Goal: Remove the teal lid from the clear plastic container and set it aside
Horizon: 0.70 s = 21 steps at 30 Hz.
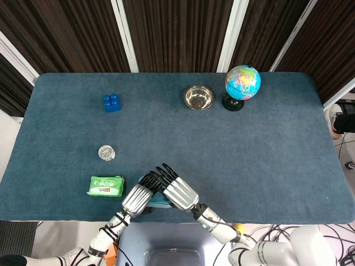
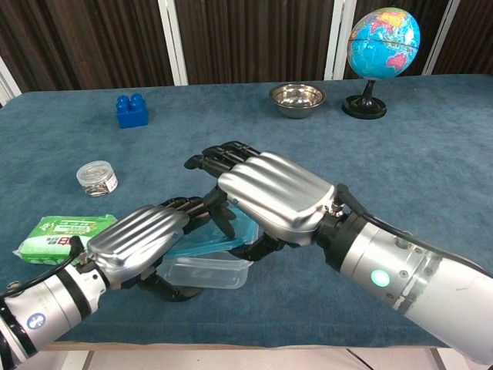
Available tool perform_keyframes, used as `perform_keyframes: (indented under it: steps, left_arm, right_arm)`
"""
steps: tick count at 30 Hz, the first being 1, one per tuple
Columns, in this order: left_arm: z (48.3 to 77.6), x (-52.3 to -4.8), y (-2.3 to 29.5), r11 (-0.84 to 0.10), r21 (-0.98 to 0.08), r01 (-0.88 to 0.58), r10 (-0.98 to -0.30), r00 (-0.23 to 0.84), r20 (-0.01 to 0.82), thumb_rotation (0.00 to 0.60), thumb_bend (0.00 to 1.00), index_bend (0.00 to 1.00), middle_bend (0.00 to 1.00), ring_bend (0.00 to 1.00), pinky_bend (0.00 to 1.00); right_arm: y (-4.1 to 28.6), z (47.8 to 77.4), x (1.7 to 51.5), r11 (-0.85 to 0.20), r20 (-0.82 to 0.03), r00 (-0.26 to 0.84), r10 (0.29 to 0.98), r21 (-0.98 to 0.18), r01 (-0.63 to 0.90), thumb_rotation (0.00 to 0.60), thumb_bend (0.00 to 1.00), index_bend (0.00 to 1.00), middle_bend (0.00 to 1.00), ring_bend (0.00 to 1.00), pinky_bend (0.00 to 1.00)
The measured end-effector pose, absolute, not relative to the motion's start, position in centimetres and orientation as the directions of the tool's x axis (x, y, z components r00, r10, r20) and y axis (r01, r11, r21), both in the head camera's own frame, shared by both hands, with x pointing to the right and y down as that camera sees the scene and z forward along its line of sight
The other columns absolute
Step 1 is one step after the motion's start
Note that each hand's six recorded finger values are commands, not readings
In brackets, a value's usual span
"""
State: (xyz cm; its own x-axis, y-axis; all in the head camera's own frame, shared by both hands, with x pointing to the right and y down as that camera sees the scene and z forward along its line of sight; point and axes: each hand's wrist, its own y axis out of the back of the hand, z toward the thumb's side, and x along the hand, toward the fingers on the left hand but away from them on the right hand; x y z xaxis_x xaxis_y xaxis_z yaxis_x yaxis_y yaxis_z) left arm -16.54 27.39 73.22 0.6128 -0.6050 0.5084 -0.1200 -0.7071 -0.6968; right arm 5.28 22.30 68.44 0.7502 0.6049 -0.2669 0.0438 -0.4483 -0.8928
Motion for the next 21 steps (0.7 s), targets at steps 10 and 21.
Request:
perform_keyframes:
  steps: [10,21]
  left_arm:
    - [72.6,-16.6,26.9,-0.709,-0.678,-0.194,-0.625,0.617,0.477,0.485,0.24,0.00,0.00,0.00,0.16]
    - [71.9,-16.5,26.2,-0.705,-0.652,-0.278,-0.649,0.624,0.435,0.184,0.17,0.00,0.00,0.00,0.10]
  right_arm:
    - [22.4,67.9,5.9,-0.403,-0.237,0.766,0.598,-0.915,0.032,0.600,0.60,0.75,0.11,0.00,0.00]
    - [22.4,67.6,6.1,-0.385,-0.237,0.768,0.595,-0.923,0.014,0.600,0.63,0.75,0.11,0.00,0.00]
